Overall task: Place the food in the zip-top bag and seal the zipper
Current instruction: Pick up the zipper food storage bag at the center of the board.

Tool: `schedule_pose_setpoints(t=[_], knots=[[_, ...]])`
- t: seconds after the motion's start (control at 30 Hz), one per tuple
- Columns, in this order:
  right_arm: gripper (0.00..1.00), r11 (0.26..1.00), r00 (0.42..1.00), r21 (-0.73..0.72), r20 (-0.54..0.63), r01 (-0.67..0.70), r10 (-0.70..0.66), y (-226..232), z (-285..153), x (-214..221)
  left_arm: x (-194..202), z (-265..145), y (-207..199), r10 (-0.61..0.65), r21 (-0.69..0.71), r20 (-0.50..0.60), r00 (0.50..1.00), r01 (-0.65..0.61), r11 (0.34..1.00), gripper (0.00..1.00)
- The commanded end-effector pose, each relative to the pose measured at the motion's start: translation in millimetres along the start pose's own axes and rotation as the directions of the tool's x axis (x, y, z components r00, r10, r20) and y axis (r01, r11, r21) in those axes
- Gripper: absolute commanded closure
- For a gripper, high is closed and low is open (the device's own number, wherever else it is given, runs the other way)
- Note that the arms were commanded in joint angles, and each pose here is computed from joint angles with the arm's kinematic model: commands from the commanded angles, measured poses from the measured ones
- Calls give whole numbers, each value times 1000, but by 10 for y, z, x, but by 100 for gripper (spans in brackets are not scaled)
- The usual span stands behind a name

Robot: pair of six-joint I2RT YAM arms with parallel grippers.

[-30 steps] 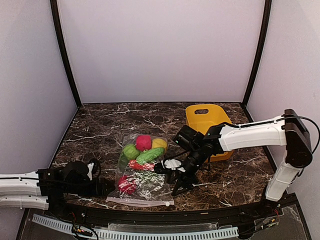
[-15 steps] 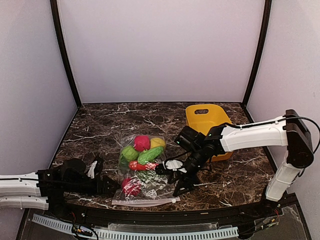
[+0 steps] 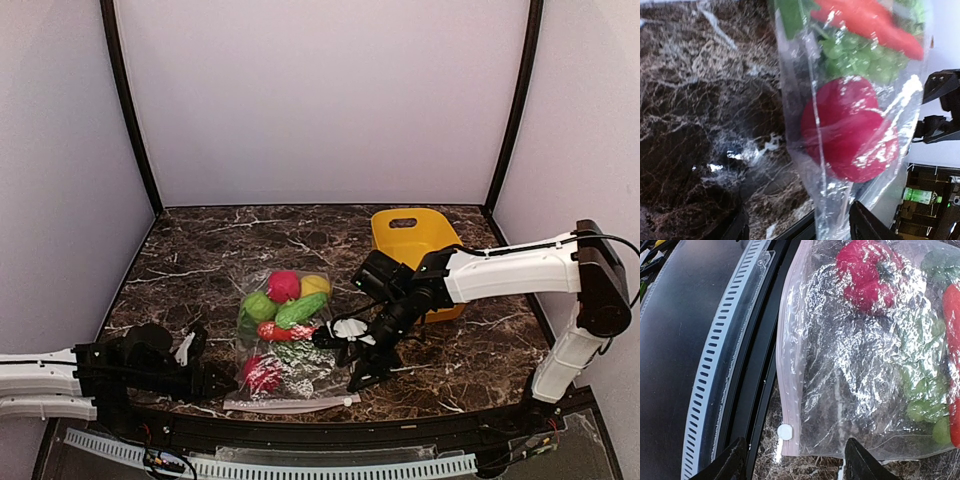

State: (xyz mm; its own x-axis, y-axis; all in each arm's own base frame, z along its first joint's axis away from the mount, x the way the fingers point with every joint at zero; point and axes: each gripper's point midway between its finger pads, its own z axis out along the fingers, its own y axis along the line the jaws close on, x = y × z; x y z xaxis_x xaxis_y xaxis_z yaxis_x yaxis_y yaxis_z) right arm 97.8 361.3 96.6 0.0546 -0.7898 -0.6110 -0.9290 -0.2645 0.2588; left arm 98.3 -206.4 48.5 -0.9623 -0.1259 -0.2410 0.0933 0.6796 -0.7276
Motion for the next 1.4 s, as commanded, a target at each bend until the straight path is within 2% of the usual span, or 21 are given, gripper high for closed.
schedule_pose_setpoints(t=[0.0,0.07,0.17,0.3,0.4,0.43,0.47,0.53,0.73,0.9,1.1,1.27,1.37], knots=[[35,1000,1000,17,-2,19,-19,-19,-34,-59,214,141,57,41,0,-125,991,-41,999,34],[35,1000,1000,21,-8,18,-18,-28,-30,-42,214,194,-38,48,43,-137,989,-43,998,39],[35,1000,1000,26,-13,17,-17,-30,-27,-25,165,239,-197,71,97,-131,989,-59,994,51],[35,999,1000,28,-16,18,-18,-21,-34,-10,73,237,-448,88,173,-108,990,-68,983,61],[35,1000,1000,28,-8,11,-10,-33,-59,-21,-50,184,-635,102,213,-58,993,-87,973,80],[36,1000,1000,26,-2,7,-7,-37,-79,-33,-127,147,-747,111,234,-26,993,-102,967,83],[36,1000,1000,26,7,3,-4,-47,-113,-52,-173,125,-811,126,245,-3,992,-121,962,92],[36,999,999,35,34,-4,3,-92,-223,-101,-325,55,-994,153,263,62,986,-165,951,98],[34,989,993,146,112,24,-41,-229,-768,-306,-756,-108,-1575,247,269,219,944,-302,915,99],[28,968,983,245,157,54,-95,-162,-1195,-372,-1238,-242,-1960,224,233,373,900,-325,917,99],[26,966,979,257,196,9,-62,-59,-1351,-306,-1837,-511,-2248,70,246,589,805,-261,934,99],[26,970,978,244,207,-10,-42,-54,-1361,-345,-2279,-756,-2361,-100,294,734,672,-181,939,99],[26,969,976,246,215,-20,-35,-112,-1364,-404,-2481,-856,-2395,-212,348,777,592,-124,929,99]])
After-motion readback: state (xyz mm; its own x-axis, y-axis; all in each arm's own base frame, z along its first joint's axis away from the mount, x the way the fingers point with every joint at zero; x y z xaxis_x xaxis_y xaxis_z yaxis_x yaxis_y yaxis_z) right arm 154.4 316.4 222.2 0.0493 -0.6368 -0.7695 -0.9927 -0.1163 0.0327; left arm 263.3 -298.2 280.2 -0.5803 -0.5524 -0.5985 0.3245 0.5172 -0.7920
